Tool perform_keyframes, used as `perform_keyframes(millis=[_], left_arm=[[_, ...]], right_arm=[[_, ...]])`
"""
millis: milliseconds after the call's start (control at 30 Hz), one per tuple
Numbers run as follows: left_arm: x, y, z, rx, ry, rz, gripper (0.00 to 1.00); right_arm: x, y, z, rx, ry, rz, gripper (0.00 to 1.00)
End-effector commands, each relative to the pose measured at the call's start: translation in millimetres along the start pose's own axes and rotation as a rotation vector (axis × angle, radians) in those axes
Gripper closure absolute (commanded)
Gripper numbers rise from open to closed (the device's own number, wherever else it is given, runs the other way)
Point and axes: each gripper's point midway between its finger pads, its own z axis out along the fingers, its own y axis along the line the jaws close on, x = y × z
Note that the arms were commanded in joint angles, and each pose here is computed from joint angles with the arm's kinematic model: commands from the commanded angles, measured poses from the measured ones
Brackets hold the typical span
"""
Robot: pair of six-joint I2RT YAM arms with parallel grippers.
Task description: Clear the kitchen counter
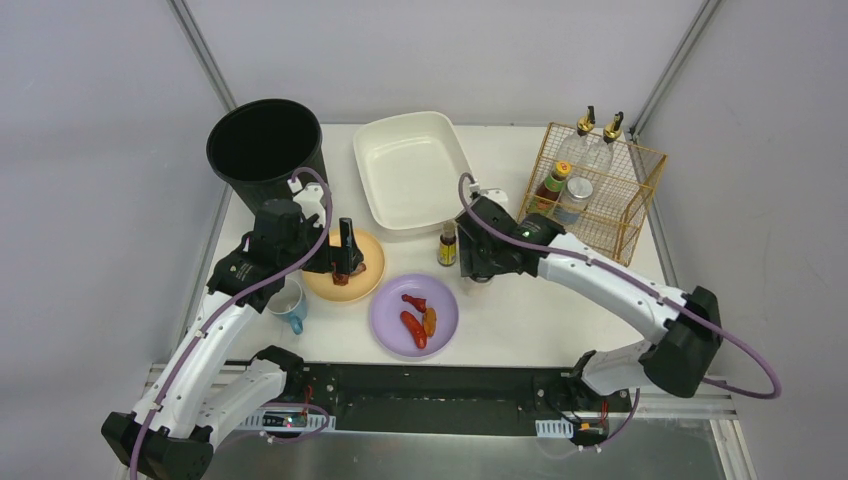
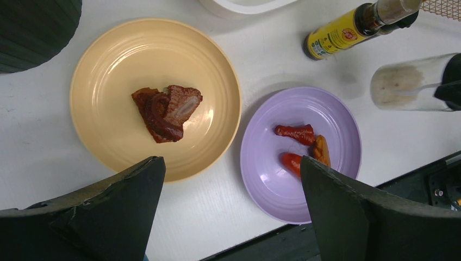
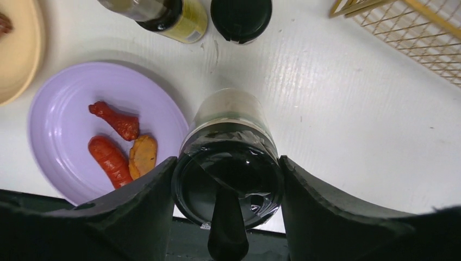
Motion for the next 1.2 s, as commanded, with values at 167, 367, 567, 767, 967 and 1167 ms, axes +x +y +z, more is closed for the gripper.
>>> perform_keyframes(millis=[167,367,567,767,967,1167], left_arm=[[-6,0,-1,0.0,-0.018,-0.002,0.0],[-6,-2,-1,0.009,-0.014,-0.004,0.0],[-7,-4,0,0.017,-0.011,-0.006,0.0],[-7,-5,-2,0.023,-0.016,-0.009,0.0],[-6,-5,-4,0.028,-0.022,-0.011,0.0],[-6,-6,-5,0.031,-0.025,-0.011,0.0]], right_arm=[[-57,-63,-85,0.076,-0.235,0.09,0.92],[-77,-116,-113,0.161,-0.294,0.171,0.93],[-102,-173,-138,0.274,-0.365,0.266,0.94],[-122,-222,-154,0.377,-0.429,0.376,0.94],[-136,-254,-145,0.419,-0.441,0.454,0.94],[-154,-281,-138,0.468,-0.451,0.49,0.95]])
